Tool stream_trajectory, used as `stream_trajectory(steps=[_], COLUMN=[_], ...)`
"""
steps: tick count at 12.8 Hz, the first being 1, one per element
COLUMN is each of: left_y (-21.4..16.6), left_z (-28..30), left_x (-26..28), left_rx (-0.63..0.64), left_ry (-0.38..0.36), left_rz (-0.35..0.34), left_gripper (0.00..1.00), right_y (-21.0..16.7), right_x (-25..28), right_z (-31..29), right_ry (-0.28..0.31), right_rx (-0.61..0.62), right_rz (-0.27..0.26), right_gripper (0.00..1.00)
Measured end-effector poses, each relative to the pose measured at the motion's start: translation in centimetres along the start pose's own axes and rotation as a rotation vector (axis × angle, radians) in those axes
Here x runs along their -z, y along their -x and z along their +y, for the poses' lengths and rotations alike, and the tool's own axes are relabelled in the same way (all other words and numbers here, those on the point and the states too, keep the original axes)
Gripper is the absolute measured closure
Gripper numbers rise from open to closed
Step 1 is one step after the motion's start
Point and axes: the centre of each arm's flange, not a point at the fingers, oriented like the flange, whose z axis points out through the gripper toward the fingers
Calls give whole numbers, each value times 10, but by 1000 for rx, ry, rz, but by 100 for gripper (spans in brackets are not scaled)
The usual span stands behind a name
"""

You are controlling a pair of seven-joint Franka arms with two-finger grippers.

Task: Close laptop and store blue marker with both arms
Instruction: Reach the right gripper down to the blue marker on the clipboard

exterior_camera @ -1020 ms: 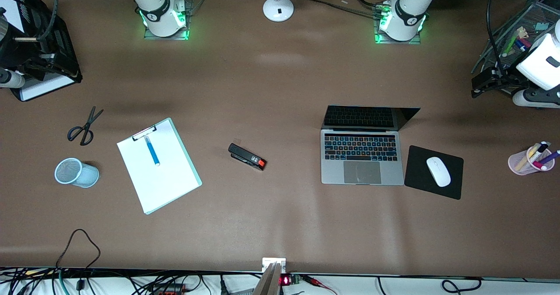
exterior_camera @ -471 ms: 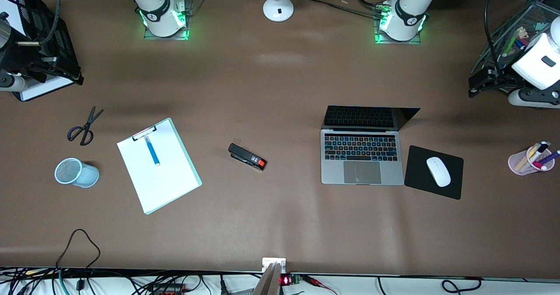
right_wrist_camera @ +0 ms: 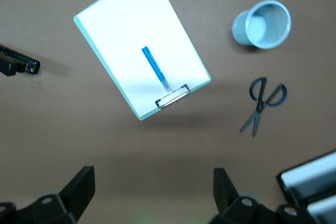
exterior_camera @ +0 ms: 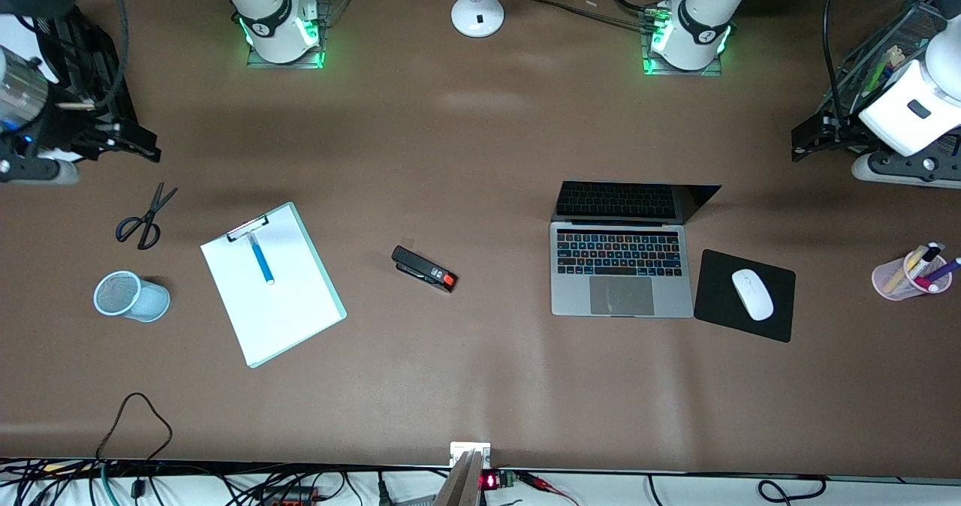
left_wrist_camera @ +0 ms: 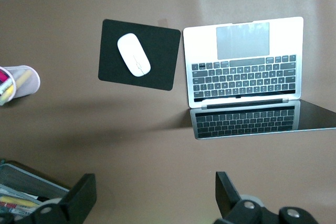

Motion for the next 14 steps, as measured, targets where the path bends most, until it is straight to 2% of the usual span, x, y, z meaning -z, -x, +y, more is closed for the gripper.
stream_trajectory(steps=[3, 4, 7, 11, 12, 14], left_y=[-12, -14, -8, -5, -2, 1], left_z=[-1, -2, -2, 0, 2, 14], left_x=[-22, -28, -28, -27, -28, -29], left_rx=[0, 0, 1, -4, -7, -29], left_ry=[10, 11, 14, 17, 20, 23], left_rz=[-41, -54, -116, -145, -166, -189], left_gripper=[0, 9, 48, 94, 99, 99], right_y=[-31, -41, -66, -91, -96, -105], right_x=[-43, -60, -110, -172, -190, -224], right_z=[-5, -11, -20, -26, -29, -38], right_ry=[4, 5, 6, 13, 16, 22], right_rx=[107, 156, 343, 517, 538, 575], right_rz=[-2, -13, -34, -14, -7, 0], right_gripper=[0, 0, 0, 0, 0, 0])
